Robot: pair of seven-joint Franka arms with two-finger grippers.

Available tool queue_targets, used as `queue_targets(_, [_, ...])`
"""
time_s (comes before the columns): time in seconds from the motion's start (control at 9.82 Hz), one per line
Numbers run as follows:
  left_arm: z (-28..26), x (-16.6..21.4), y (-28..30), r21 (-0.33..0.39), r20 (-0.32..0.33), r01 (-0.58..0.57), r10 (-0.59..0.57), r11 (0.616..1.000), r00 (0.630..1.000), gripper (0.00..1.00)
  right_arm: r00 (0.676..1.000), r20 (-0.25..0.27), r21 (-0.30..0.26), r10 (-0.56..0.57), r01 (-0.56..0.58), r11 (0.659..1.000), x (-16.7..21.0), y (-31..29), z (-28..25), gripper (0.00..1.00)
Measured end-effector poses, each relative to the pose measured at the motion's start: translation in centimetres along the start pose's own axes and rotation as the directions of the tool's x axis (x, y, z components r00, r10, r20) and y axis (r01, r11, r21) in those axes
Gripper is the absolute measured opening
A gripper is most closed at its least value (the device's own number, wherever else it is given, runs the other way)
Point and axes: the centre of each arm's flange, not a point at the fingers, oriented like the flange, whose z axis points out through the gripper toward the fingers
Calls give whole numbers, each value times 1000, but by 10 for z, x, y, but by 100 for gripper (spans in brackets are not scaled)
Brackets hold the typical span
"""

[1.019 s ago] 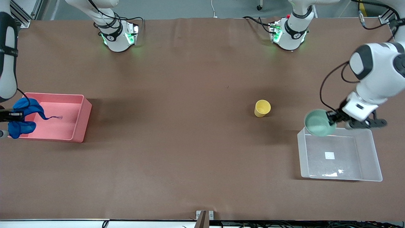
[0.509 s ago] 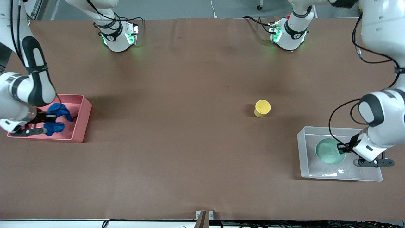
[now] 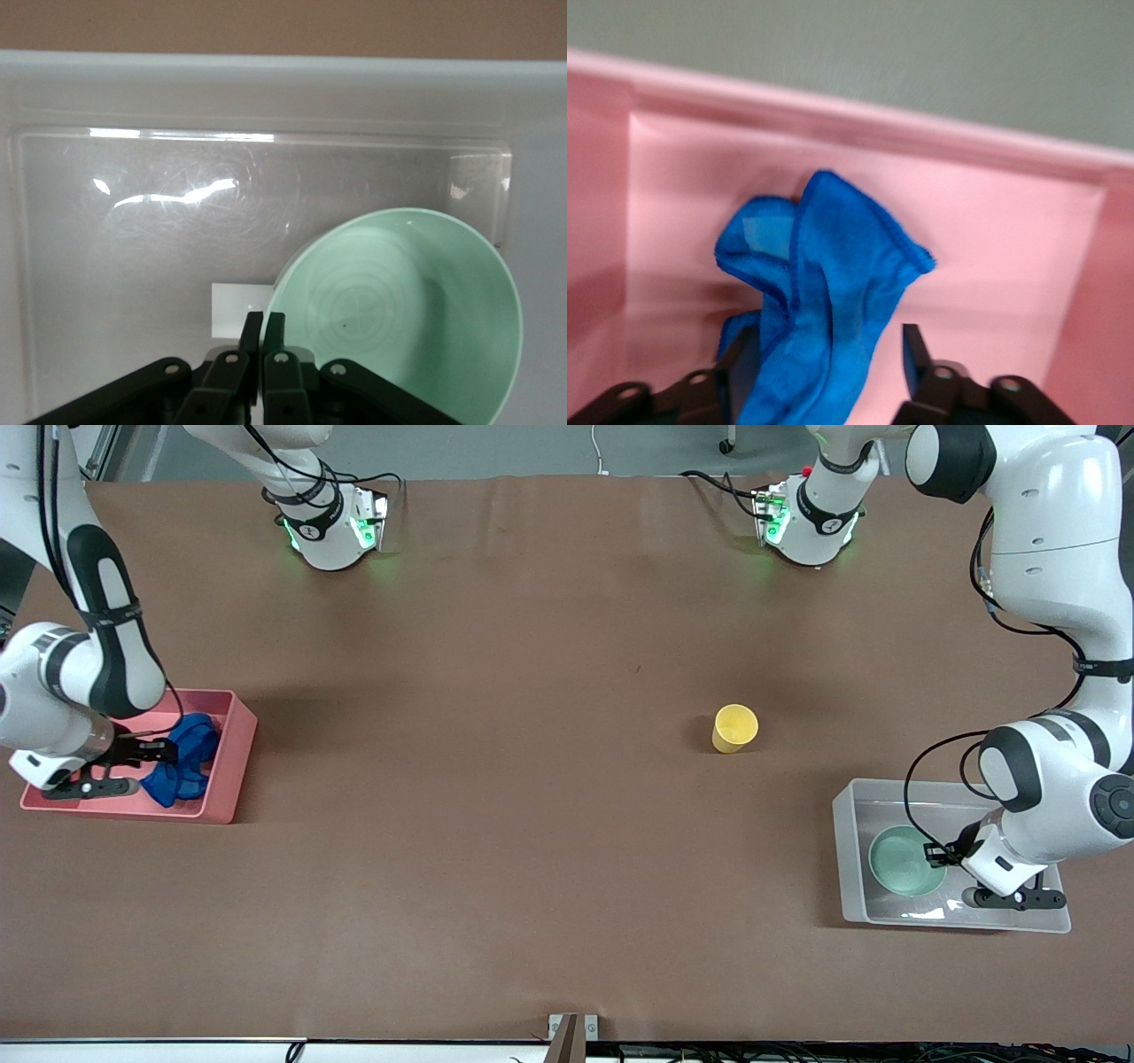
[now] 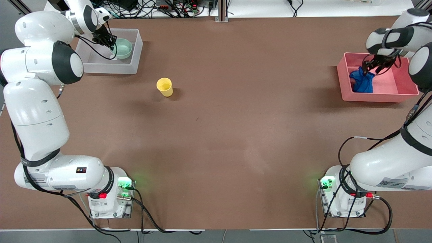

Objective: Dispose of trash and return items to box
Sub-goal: 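Release the cloth and bowl, opening both grippers inside the bins, then move the left gripper to the yellow cup and grasp it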

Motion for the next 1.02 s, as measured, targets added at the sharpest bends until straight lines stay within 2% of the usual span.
queue_targets(0.1, [8,1,3,-6,-14,6,-6,1000,1000,5,999,-8,22,49,-49,999,5,5,-41,93])
queue_targets(0.2, [14,2,5,-7,-22,7,-7,1000,1000,6,994,-16,44,109,-108,993,7,7,-91,100])
queue_targets(0.41, [9,6,4,-4,-41,6,-6,1000,999,31,981,-33,82,190,-187,979,3,-14,-200,100])
queue_targets(0.51, [-8,11,3,-2,-67,6,-7,1000,998,47,976,-41,96,213,-209,973,-4,-33,-245,100])
queue_targets(0.71, [-83,14,9,-23,-103,0,-2,1000,995,76,976,-62,113,208,-200,973,-30,-74,-323,100])
queue_targets(0.81, [-135,6,15,-34,-96,-18,14,999,995,90,978,-78,116,195,-185,976,-46,-88,-360,100])
queue_targets(0.92, [-186,-10,27,-41,-67,-36,33,999,997,100,977,-90,119,195,-184,976,-61,-95,-392,100])
queue_targets(1.02, [-231,-35,48,-44,-34,-39,38,998,999,100,974,-105,119,199,-186,975,-67,-102,-409,100])
